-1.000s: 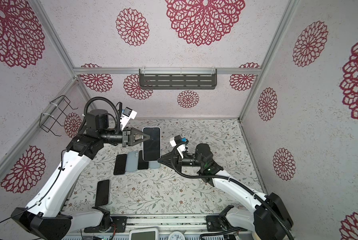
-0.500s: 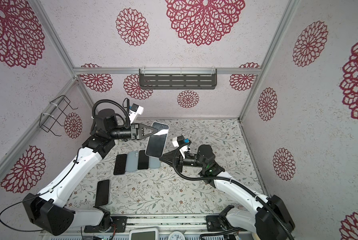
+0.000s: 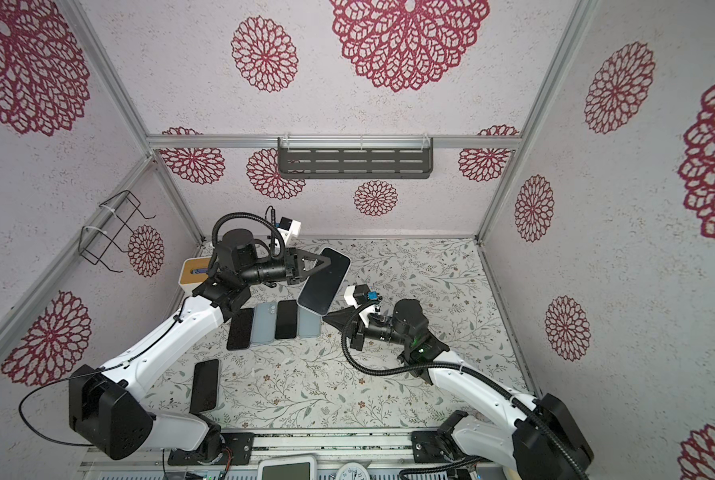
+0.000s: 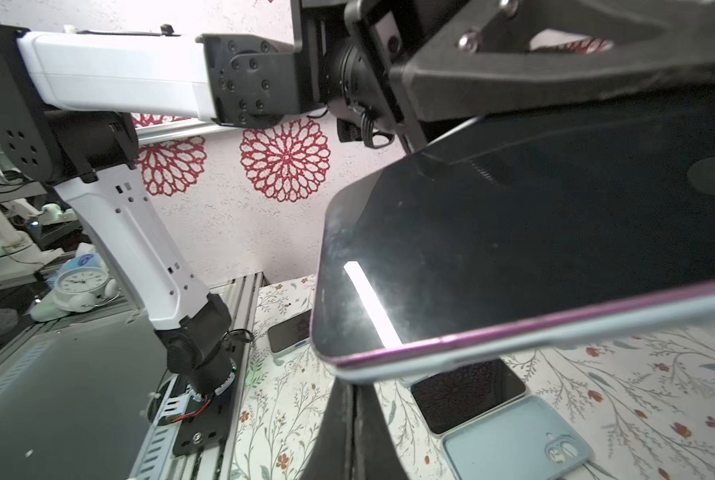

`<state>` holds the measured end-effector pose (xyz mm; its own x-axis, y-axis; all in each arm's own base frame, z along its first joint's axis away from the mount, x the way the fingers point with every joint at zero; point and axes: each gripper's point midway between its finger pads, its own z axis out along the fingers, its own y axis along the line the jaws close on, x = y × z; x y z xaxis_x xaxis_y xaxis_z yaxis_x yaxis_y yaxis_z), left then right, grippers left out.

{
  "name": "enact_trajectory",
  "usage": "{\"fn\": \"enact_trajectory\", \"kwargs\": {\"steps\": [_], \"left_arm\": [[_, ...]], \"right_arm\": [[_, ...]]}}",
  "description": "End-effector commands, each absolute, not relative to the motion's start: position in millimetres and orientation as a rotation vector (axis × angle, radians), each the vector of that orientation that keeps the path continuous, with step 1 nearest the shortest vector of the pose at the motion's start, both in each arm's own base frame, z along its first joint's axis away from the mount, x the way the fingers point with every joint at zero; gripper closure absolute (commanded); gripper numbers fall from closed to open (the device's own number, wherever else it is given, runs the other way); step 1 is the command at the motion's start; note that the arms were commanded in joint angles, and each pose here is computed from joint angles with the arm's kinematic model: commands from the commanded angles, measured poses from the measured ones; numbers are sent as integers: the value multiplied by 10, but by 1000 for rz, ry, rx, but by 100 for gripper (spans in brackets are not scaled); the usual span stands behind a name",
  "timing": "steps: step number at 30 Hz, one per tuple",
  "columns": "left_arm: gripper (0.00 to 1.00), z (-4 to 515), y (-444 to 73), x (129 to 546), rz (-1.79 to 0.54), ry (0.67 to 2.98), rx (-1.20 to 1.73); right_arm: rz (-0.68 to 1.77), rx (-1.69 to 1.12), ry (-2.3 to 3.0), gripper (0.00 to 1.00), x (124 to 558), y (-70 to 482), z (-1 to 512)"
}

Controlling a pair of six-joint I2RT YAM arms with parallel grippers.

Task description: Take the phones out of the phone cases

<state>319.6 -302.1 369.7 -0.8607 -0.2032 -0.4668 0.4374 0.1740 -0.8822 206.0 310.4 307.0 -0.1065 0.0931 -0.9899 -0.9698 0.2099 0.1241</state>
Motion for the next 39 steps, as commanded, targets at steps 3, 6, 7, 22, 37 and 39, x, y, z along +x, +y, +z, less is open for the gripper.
{"fn": "enact_trajectory", "kwargs": {"steps": [3, 6, 7, 22, 37, 39], "left_arm": [[100, 3722, -3154, 2957, -1828, 1973, 264], [100, 3896, -3034, 3025, -1846, 1876, 210], [100, 3960, -2992, 3047, -1854, 1841, 193], [100, 4303, -2783, 3167, -1918, 1538, 75], [100, 4289, -2827, 3081, -1926, 1528, 93], [100, 4298, -2830, 3067, -1928, 1526, 99]], "right_arm": [[1063, -670, 1106, 100, 2259, 2743, 3732], [1111, -652, 1132, 78, 2174, 2690, 3566], [1123, -641, 1151, 71, 2162, 2672, 3504], [1478, -525, 1171, 28, 1939, 2789, 3567], [1527, -477, 1209, 29, 2140, 2935, 3615], [1522, -470, 1220, 29, 2172, 2941, 3600]]}}
